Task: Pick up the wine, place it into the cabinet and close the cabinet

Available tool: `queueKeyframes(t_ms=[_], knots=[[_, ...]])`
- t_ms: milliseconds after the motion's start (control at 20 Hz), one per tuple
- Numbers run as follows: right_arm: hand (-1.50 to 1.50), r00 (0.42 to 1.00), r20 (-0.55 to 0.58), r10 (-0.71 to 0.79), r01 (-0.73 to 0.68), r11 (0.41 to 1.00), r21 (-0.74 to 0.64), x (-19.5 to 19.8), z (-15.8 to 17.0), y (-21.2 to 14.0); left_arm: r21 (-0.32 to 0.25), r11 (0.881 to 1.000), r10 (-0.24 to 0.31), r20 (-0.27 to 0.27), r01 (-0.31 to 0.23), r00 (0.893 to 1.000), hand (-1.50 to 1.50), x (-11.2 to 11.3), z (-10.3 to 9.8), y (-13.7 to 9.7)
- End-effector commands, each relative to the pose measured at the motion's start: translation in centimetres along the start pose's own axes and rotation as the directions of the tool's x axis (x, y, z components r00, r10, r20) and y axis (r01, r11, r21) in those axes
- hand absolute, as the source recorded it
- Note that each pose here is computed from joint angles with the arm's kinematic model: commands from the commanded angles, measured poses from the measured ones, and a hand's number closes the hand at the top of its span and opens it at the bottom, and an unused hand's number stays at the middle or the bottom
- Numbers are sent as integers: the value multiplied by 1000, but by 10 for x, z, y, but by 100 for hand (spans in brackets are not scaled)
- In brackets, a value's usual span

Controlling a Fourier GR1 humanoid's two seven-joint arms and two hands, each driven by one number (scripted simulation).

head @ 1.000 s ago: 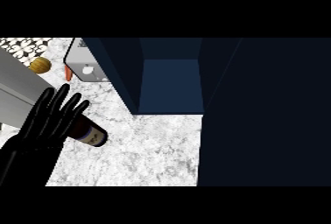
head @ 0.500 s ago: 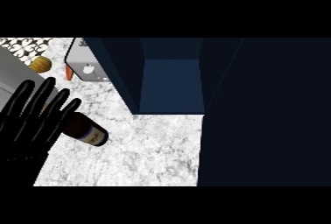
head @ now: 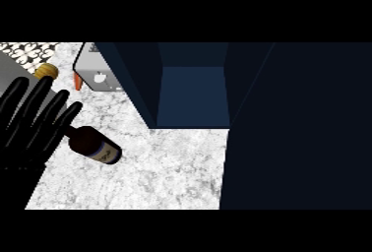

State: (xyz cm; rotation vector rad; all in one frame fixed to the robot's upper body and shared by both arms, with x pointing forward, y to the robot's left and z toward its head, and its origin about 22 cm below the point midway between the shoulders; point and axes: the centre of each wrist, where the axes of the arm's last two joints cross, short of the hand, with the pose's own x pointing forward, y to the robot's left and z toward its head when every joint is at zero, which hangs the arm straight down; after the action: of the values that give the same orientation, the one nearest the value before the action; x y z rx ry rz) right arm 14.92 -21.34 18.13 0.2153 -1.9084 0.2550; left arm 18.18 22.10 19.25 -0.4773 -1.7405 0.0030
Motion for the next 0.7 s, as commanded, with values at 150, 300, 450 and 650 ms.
queueKeyframes(t_ms=[150,300,450,650], knots=[[-150,999,38,-9,10,1000,-14,27,9,-1,30,999,-26,50,25,998,-150,27,31,2],[-150,999,37,-4,4,1000,-9,15,13,-5,70,997,-28,72,23,997,-150,29,19,1],[-150,999,37,3,-3,1000,-8,29,16,9,84,994,-77,43,73,996,-150,36,28,21],[-150,1000,10,-8,9,1000,-17,28,22,4,102,992,-78,40,73,996,-150,41,25,38]])
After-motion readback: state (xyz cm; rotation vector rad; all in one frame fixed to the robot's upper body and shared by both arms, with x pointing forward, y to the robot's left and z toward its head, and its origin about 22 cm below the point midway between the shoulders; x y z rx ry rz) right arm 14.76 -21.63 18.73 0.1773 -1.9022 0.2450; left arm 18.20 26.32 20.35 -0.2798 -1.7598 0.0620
